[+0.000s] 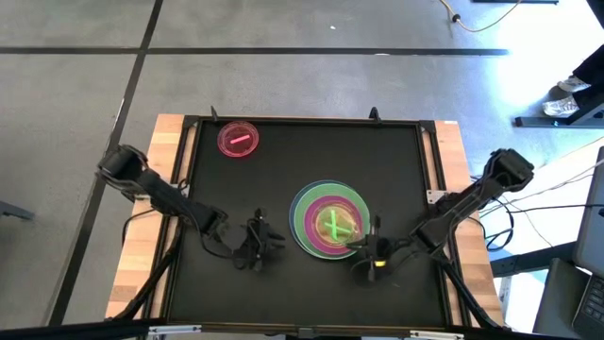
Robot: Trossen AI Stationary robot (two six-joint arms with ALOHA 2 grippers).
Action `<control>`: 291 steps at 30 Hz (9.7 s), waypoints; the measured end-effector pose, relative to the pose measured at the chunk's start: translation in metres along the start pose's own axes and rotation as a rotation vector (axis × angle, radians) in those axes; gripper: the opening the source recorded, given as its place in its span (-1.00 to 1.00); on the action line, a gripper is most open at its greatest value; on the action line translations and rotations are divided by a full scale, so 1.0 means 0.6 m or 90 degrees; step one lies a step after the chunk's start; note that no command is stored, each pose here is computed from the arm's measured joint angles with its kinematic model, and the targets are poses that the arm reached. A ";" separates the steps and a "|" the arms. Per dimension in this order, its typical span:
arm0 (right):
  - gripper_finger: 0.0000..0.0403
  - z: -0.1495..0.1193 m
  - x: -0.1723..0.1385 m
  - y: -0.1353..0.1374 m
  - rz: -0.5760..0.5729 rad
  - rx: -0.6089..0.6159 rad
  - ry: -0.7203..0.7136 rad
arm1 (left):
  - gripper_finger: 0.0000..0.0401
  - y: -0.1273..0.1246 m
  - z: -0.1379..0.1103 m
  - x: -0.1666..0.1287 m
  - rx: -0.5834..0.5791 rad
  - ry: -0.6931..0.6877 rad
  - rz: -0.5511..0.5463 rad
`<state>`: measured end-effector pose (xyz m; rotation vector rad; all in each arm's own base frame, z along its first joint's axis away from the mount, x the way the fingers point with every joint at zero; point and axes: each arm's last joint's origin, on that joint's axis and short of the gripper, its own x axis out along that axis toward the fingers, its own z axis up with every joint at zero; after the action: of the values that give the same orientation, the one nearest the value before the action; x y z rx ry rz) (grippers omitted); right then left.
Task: Stack plastic plates
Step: Stack the light green plate on top of the light green plate, then stack the red plate on top of the light green plate, then return to Home Position
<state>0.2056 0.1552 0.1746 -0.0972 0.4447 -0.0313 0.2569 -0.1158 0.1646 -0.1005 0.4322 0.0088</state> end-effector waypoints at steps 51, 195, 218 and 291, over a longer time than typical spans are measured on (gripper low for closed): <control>-0.26 -0.010 0.031 -0.033 -0.225 -0.166 0.012 | -0.19 0.341 0.004 -0.059 -0.041 0.286 0.466; -0.98 -0.040 -0.142 -0.243 0.000 0.111 -0.356 | -0.99 0.197 -0.009 -0.175 0.035 -0.276 0.006; -0.97 -0.082 -0.155 -0.247 -0.028 0.137 -0.404 | -0.98 0.212 -0.071 -0.227 -0.032 -0.301 0.040; -0.97 -0.105 -0.149 -0.245 -0.016 0.161 -0.317 | -0.98 0.218 -0.086 -0.247 -0.067 -0.298 0.068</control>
<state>0.0965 0.0081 0.1708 0.1371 -0.0603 -0.0849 0.0969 0.0113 0.1675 -0.1734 -0.0320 0.1572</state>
